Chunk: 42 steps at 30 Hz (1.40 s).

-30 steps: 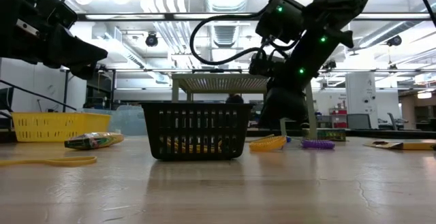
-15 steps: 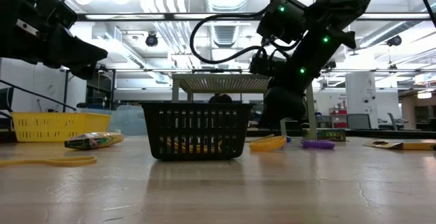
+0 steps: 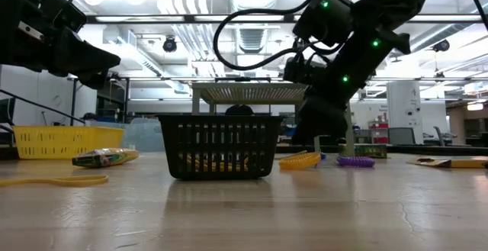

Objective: Pick & Place Office Desk Supplies
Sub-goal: Put the yellow rubber band into the black bin

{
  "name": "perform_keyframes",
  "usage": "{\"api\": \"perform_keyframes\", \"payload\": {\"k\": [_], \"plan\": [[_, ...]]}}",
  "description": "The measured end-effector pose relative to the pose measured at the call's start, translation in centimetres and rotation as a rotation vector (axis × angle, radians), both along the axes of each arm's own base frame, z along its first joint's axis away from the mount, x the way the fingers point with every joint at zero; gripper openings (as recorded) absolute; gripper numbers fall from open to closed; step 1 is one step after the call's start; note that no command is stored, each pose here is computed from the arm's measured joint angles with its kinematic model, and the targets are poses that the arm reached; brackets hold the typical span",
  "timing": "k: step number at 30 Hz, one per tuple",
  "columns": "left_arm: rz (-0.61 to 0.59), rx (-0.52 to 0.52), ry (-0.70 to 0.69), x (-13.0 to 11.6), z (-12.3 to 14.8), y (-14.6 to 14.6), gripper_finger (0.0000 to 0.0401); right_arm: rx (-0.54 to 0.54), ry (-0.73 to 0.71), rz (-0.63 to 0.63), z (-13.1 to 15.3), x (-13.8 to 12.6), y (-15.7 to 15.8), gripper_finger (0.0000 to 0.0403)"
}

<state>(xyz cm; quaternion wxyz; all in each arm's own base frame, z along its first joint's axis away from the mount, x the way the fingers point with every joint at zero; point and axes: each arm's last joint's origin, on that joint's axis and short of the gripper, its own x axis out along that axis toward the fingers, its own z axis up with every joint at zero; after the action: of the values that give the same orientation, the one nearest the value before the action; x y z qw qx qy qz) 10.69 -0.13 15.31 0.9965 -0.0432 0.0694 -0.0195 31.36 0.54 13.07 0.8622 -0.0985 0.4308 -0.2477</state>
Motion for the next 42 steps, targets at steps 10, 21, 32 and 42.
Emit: {"api": "perform_keyframes", "payload": {"k": [10, 21, 32, 42], "plan": [[0.0, 0.0, 0.0, 0.0, 0.0, 0.0, 0.0023, -0.014, -0.095, -0.03, -0.5, -0.2, -0.7, 0.0134], [0.0, 0.0, 0.0, 0.0, 0.0, 0.0, 0.0023, -0.012, -0.113, -0.067, -0.4, -0.1, -1.8, 0.0134], [0.0, 0.0, 0.001, 0.0, 0.0, 0.0, 0.0023, 0.006, -0.104, -0.042, -2.6, 0.7, -3.0, 0.0134], [0.0, 0.0, 0.002, 0.0, 0.0, 0.0, 0.0023, -0.005, -0.092, -0.032, -2.9, 0.8, -2.6, 0.0134]]}}
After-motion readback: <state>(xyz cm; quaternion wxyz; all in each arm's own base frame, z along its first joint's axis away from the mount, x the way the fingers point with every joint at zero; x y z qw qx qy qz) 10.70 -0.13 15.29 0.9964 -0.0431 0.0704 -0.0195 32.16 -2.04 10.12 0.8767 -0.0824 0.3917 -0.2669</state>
